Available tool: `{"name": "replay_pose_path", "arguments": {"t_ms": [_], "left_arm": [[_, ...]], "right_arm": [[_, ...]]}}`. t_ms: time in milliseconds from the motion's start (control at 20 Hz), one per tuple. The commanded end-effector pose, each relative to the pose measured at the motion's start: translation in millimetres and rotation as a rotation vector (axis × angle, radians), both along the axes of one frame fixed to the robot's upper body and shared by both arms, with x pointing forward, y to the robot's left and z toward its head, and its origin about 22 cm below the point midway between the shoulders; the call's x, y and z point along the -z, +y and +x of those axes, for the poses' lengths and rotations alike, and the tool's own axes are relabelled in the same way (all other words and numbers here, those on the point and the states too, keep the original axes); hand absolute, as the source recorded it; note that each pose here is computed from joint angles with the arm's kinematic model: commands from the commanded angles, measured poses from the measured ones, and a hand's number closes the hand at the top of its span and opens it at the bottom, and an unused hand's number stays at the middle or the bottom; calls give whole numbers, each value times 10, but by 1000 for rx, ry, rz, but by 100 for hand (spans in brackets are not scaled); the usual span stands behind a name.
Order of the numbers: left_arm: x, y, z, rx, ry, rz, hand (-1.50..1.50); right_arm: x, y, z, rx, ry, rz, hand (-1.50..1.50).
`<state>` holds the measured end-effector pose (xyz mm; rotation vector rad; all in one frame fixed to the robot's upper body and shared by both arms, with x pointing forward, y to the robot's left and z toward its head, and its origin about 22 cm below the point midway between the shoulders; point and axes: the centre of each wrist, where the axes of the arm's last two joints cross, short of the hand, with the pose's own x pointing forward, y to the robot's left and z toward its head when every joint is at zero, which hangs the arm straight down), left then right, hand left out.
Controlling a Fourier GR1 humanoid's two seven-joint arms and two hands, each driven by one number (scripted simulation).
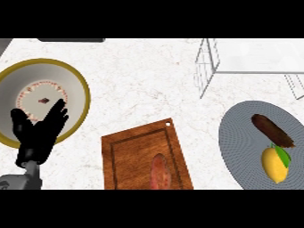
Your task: Pick the lemon from the placemat and place it in the tiered shelf
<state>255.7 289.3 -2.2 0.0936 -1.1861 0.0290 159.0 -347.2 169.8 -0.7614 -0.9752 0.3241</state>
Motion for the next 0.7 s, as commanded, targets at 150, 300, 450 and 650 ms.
{"name": "replay_pose_path", "arguments": {"t_ms": [150,300,450,650], "left_arm": [[145,191,66,-17,76,-11,0],[341,55,-174,7,76,-17,0],[160,-27,-24,-14,72,-1,0],[332,-49,-193,-1,84,-16,0]], "right_arm": [[336,247,181,-42,106,-55,-150],[277,237,194,-7,181,-89,-150],[313,400,241,38,187,-98,-150],[470,467,326,59,200,-131,-150]]}}
